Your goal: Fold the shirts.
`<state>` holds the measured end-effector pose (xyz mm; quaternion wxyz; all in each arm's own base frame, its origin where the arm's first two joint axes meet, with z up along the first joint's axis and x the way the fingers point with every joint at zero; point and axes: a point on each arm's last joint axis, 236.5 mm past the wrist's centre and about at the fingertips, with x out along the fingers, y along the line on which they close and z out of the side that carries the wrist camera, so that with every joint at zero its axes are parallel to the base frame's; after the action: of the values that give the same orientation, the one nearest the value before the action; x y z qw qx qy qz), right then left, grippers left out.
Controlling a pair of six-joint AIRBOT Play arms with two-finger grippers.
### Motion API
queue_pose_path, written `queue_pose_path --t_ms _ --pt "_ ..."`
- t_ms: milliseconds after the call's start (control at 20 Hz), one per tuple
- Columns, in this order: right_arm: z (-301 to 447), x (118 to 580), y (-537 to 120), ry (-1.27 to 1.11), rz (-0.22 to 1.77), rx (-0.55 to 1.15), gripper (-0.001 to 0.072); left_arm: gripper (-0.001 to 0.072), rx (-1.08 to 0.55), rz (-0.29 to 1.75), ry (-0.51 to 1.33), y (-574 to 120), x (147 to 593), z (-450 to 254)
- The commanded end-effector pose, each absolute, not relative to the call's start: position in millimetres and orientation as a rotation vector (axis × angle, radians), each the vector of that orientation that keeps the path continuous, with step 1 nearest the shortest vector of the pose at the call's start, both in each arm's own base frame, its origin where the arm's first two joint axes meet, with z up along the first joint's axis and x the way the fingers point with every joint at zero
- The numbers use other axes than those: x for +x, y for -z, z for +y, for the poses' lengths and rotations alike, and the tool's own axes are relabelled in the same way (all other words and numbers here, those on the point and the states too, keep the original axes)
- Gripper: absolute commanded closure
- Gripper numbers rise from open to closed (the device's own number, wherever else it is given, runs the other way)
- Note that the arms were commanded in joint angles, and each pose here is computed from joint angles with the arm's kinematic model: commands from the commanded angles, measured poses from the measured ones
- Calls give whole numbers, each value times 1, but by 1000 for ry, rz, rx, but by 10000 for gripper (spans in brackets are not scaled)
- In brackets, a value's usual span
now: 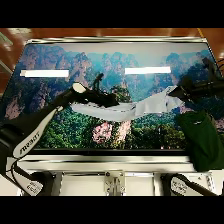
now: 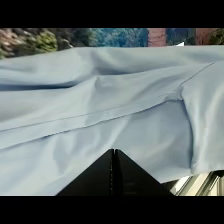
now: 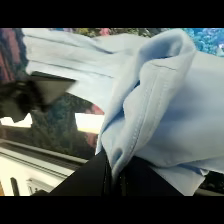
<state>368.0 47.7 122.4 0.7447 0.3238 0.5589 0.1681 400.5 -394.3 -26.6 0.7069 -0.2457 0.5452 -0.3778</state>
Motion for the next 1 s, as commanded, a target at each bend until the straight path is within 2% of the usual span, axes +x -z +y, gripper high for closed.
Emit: queue_pose_path --t_ms 0,150,250,350,500,700,950 --pt "53 350 -150 -361 1186 695 643 670 -562 1249 849 48 364 -449" --pt "57 339 -162 -369 1173 679 643 670 -683 1360 884 60 324 -488" --pt "59 334 -164 -377 1181 682 643 670 -742 1391 896 63 314 -507" --pt "63 329 -166 -394 1196 682 643 670 -802 1398 900 61 317 -519" --pt "63 332 -161 -375 1193 649 643 672 -788 1323 909 50 343 -505" --pt "115 348 -153 -470 1162 502 644 672 -615 1197 874 24 401 -432" --pt "238 381 -126 -648 1078 408 644 673 -465 1054 611 -35 482 -254"
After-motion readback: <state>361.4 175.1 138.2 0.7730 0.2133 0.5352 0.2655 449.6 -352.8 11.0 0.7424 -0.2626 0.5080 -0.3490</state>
